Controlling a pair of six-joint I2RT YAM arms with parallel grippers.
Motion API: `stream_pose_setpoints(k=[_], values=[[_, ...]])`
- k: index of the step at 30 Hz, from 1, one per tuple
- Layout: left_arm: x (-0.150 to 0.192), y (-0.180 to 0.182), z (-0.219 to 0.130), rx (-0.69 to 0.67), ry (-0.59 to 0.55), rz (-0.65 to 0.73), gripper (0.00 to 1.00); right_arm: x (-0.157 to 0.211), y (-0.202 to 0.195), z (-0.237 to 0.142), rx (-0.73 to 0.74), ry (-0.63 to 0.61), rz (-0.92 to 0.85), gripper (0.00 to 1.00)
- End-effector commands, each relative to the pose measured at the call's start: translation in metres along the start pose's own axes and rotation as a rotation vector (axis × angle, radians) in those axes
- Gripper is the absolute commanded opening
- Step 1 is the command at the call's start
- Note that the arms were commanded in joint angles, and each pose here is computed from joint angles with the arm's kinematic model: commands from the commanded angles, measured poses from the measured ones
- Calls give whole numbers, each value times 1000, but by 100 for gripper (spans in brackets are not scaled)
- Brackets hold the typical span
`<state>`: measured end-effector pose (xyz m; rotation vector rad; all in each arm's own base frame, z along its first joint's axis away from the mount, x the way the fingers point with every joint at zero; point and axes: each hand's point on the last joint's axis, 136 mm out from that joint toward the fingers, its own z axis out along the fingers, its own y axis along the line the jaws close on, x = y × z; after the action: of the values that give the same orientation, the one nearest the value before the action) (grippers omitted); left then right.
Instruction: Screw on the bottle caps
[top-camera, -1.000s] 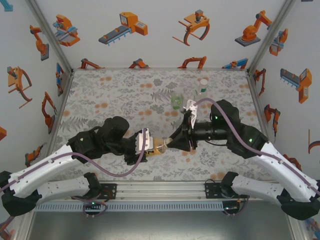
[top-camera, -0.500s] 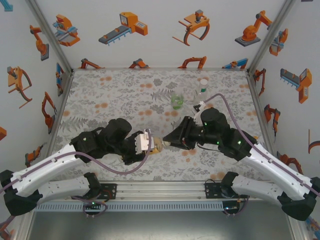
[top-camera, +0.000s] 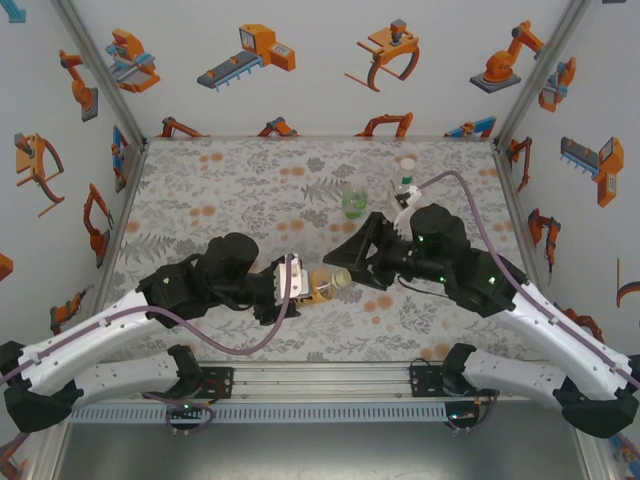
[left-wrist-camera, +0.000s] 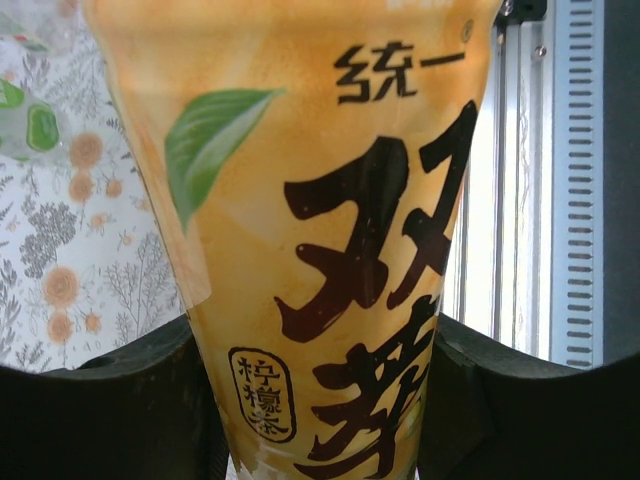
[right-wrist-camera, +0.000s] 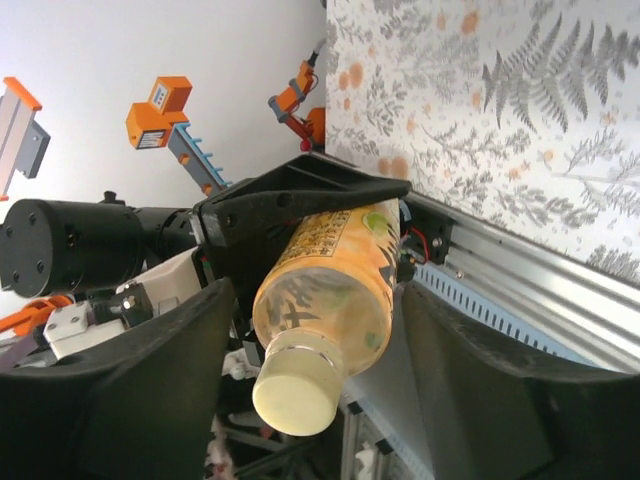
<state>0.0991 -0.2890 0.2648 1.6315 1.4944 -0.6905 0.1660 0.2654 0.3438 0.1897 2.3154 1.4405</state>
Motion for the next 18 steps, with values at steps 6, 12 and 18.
stream_pose_setpoints(k=[6, 12, 18], values=[[-22, -10, -11, 46, -96, 32, 0, -14, 52, -44, -116, -111, -573, 67], [-27, -15, -13, 77, -118, 40, 0, 12, 76, -56, -262, -46, -1048, 66], [-28, -18, -14, 91, -119, 36, 0, 47, 88, -68, -454, 46, -1405, 63]])
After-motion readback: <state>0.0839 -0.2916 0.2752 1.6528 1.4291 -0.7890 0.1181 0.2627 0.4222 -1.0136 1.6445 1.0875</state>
